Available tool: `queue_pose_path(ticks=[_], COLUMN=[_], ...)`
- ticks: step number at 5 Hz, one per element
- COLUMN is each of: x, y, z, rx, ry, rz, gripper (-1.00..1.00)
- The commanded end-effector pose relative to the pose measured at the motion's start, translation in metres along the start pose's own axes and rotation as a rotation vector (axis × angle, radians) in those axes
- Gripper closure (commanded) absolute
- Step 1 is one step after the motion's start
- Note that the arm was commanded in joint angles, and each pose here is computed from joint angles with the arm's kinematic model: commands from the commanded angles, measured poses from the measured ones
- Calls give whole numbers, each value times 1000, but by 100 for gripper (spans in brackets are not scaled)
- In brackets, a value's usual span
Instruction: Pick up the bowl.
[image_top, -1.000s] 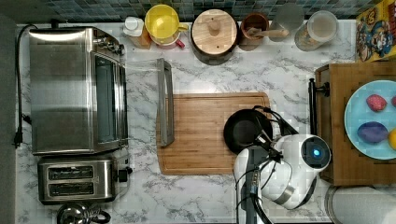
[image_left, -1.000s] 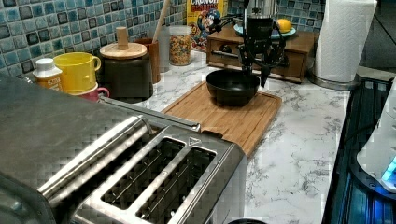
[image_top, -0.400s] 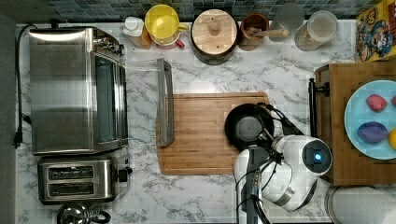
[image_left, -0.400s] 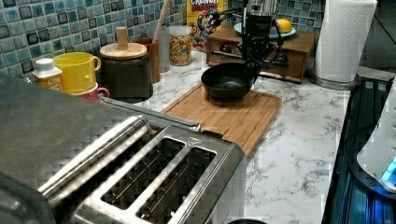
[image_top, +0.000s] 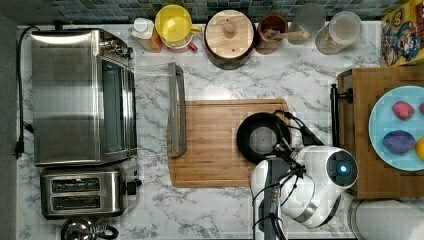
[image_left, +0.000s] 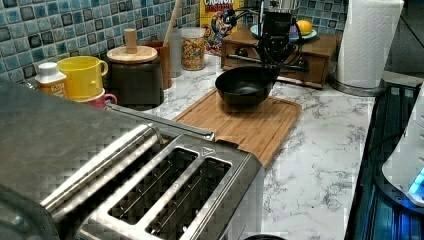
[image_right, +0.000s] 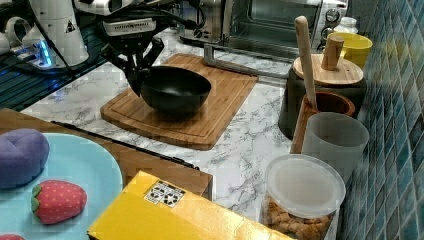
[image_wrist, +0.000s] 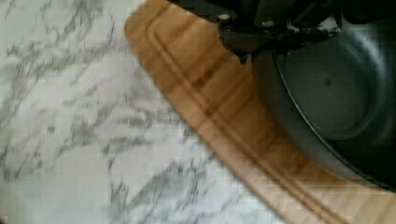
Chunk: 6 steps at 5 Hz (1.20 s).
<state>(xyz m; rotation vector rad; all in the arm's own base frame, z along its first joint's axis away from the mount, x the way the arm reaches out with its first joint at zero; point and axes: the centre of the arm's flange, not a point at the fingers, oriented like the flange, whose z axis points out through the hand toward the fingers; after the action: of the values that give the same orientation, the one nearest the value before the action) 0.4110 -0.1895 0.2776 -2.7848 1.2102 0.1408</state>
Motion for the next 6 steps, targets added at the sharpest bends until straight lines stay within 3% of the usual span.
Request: queue_pose_path(ticks=[1,2,3,4,5,6], x=[-5,-28,-47,-60,-65,-63], y=[-137,-174,-200,-214,-217,-210], z=[-208,-231,-243,-246,-246,-251], rx=[123,90,91,91,71,43], ry=[320,406,403,333,314,341], rz=[-39,-99,-170,-275,-303,-255], gripper=[100,100,100,100,100,100])
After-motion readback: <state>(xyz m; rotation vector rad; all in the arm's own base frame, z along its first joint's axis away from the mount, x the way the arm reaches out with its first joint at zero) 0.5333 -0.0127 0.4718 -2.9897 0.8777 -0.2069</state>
